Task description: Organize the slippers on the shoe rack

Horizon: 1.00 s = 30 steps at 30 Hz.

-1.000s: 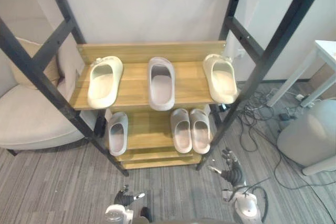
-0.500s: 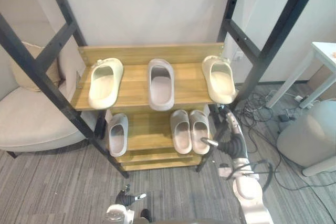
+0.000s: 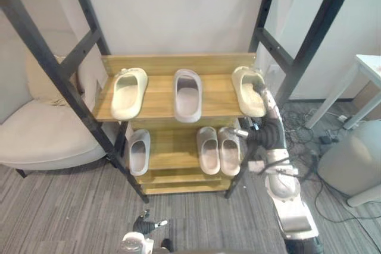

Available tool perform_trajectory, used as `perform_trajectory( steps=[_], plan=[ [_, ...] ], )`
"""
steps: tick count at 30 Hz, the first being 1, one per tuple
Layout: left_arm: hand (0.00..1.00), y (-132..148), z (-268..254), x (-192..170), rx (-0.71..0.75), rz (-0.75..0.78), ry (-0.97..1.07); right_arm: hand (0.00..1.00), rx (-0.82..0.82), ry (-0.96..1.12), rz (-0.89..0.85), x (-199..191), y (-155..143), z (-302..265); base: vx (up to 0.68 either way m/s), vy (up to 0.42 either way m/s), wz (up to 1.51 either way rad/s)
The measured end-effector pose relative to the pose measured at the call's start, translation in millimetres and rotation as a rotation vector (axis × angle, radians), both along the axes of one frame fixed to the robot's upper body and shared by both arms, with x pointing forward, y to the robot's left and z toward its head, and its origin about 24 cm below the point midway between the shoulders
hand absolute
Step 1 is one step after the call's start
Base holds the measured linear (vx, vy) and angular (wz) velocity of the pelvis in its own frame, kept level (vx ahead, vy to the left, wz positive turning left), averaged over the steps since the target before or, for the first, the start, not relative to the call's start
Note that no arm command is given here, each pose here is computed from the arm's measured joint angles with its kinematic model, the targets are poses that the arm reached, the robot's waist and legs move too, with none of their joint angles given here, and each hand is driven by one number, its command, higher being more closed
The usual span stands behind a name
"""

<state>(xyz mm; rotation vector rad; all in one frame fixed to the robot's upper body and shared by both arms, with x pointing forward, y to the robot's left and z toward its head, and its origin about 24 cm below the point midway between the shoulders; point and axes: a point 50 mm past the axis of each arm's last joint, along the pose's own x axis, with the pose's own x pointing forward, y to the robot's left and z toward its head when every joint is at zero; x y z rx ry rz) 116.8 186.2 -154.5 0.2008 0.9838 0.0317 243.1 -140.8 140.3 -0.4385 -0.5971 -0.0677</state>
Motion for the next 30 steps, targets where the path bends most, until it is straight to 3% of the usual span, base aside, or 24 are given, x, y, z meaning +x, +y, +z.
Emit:
perform_trajectory(
  steps=[16,30],
  plan=[
    [0.00,0,4,8,-0.009,-0.009,-0.038,0.00,-0.008,0.111,-0.078,79,4,7,-0.01,0.002,0.11],
    [0.00,-1,7,13,-0.023,0.006,-0.064,0.00,0.009,0.084,-0.191,127,-9,53,0.02,-0.004,0.00]
  ],
)
